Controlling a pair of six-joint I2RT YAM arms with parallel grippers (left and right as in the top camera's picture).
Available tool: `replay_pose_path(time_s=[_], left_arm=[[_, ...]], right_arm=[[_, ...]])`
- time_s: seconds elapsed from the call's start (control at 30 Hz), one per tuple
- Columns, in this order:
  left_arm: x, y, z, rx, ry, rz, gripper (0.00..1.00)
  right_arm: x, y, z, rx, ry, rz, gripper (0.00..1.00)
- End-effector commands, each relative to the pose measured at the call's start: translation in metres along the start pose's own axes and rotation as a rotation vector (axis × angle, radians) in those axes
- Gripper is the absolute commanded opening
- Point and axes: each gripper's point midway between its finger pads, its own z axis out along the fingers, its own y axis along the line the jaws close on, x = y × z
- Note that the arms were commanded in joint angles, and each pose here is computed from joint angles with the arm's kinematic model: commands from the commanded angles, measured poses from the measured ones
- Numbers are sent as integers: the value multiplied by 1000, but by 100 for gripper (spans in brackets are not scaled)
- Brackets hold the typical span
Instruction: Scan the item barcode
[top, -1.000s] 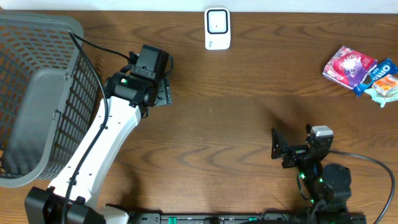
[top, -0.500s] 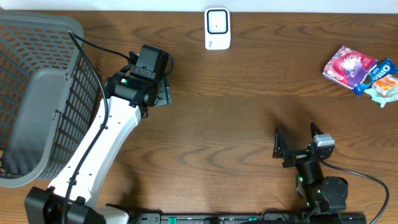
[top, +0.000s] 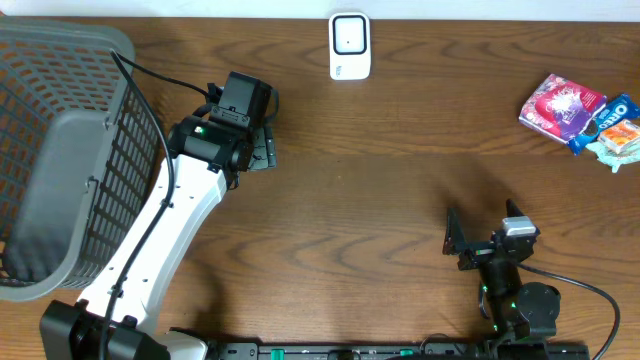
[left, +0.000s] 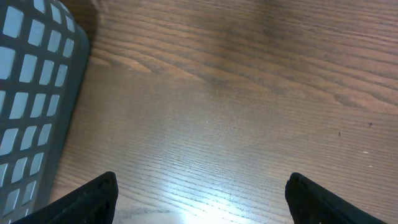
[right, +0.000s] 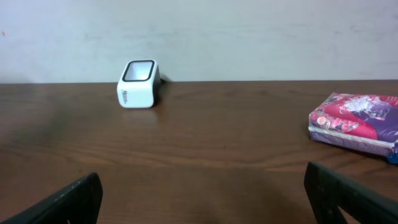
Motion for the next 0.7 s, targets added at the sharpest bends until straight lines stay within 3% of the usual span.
replay_pose_path(time_s=[0.0, 0.67], left_arm=[[-3, 3, 0, -19, -7, -10, 86], [-3, 3, 0, -19, -7, -10, 86]], right_arm=[[1, -5, 0, 27, 0, -51, 99], [1, -4, 0, 21, -2, -59, 99]])
